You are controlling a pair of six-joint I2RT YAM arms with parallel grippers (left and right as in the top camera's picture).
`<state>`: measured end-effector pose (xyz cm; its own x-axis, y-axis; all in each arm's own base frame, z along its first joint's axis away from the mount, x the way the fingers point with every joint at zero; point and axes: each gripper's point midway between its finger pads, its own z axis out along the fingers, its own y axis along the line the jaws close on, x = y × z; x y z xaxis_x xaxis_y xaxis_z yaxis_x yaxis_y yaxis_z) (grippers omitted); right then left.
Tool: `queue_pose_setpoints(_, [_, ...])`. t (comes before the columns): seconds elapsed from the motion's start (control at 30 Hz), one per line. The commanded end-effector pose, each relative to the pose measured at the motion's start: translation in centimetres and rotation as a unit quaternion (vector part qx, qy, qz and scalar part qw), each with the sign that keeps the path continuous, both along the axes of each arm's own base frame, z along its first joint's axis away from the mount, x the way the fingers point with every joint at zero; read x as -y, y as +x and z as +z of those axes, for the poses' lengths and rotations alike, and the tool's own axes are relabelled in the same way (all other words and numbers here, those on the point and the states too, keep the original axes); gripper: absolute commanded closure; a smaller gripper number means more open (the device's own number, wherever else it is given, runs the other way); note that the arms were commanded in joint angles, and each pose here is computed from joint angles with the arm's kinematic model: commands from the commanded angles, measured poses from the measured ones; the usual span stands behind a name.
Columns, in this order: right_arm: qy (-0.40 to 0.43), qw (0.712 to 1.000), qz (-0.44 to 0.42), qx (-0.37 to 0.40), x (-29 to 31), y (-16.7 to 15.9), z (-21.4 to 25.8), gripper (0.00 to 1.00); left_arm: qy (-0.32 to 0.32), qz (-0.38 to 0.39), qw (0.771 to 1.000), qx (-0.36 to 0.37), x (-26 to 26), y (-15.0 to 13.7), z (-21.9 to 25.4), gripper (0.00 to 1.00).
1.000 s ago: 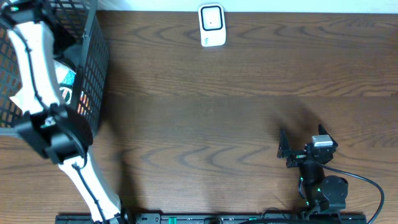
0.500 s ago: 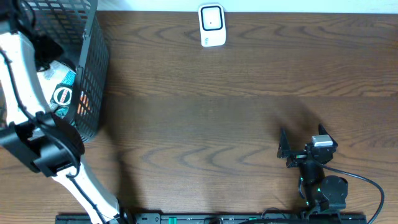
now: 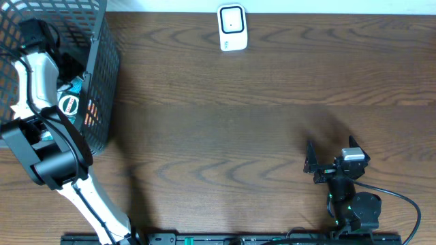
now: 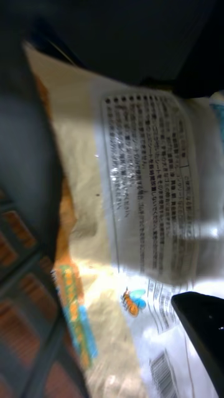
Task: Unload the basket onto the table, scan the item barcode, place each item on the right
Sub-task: 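Grasp the yellow-white snack bag in the basket with the left gripper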
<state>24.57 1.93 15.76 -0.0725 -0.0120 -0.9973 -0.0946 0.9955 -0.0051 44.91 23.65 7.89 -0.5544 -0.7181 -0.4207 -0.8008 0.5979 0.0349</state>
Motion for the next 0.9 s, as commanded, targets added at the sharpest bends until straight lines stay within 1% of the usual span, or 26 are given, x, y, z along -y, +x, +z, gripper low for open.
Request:
queue_pose_setpoints(0.0, [-0.004, 1.0, -0.003, 0.0, 0.1, 0.0, -0.1, 0.01, 0.003, -0.004, 1.0, -0.017, 0.2, -0.9, -1.7, 0.02])
queue_pose_setpoints(0.13, [-0.004, 1.0, -0.003, 0.0, 0.1, 0.0, -0.1, 0.01, 0.009, -0.014, 1.0, -0.015, 0.2, -1.1, -3.8, 0.02])
queue_pose_setpoints(0.17, [-0.004, 1.0, -0.003, 0.001, 0.1, 0.0, -0.1, 0.01, 0.011, -0.021, 1.0, -0.016, 0.2, -1.1, -4.1, 0.0])
queue_pose_setpoints(0.27, [-0.004, 1.0, -0.003, 0.0, 0.1, 0.0, -0.1, 0.01, 0.013, -0.033, 0.999, -0.022, 0.3, -1.2, -4.5, 0.28])
queue_pose_setpoints(0.33, [-0.004, 1.0, -0.003, 0.0, 0.1, 0.0, -0.1, 0.01, 0.013, -0.032, 0.999, -0.021, 0.3, -1.2, -4.4, 0.4])
queue_pose_setpoints(0.37, [-0.004, 1.0, -0.003, 0.001, 0.1, 0.0, -0.1, 0.01, 0.012, -0.033, 0.999, -0.024, 0.4, -1.3, -4.5, 0.58])
queue_pose_setpoints(0.4, [-0.004, 1.0, -0.003, 0.001, 0.1, 0.0, -0.1, 0.01, 0.011, -0.033, 0.999, -0.026, 0.4, -1.4, -4.5, 0.73])
queue_pose_setpoints(0.43, [-0.004, 1.0, -0.003, 0.0, 0.1, 0.0, -0.1, 0.01, 0.011, -0.032, 0.999, -0.026, 0.4, -1.4, -4.5, 0.92])
queue_pose_setpoints(0.57, [-0.004, 1.0, -0.003, 0.0, 0.1, 0.0, -0.1, 0.01, 0.007, -0.033, 0.999, -0.028, 0.6, -1.7, -4.1, 0.93])
queue_pose_setpoints(0.67, [-0.004, 1.0, -0.003, 0.0, 0.1, 0.0, -0.1, 0.01, 0.011, -0.033, 0.999, -0.018, 0.7, -1.9, -2.4, 0.93])
queue_pose_setpoints(0.77, [-0.004, 1.0, -0.003, 0.001, 0.1, 0.0, -0.1, 0.01, 0.025, -0.033, 0.999, 0.011, 0.6, -1.6, 0.7, 0.93])
queue_pose_setpoints(0.87, [-0.004, 1.0, -0.003, 0.0, 0.1, 0.0, -0.1, 0.01, 0.048, -0.03, 0.996, 0.064, 0.5, -1.4, 5.8, 0.93])
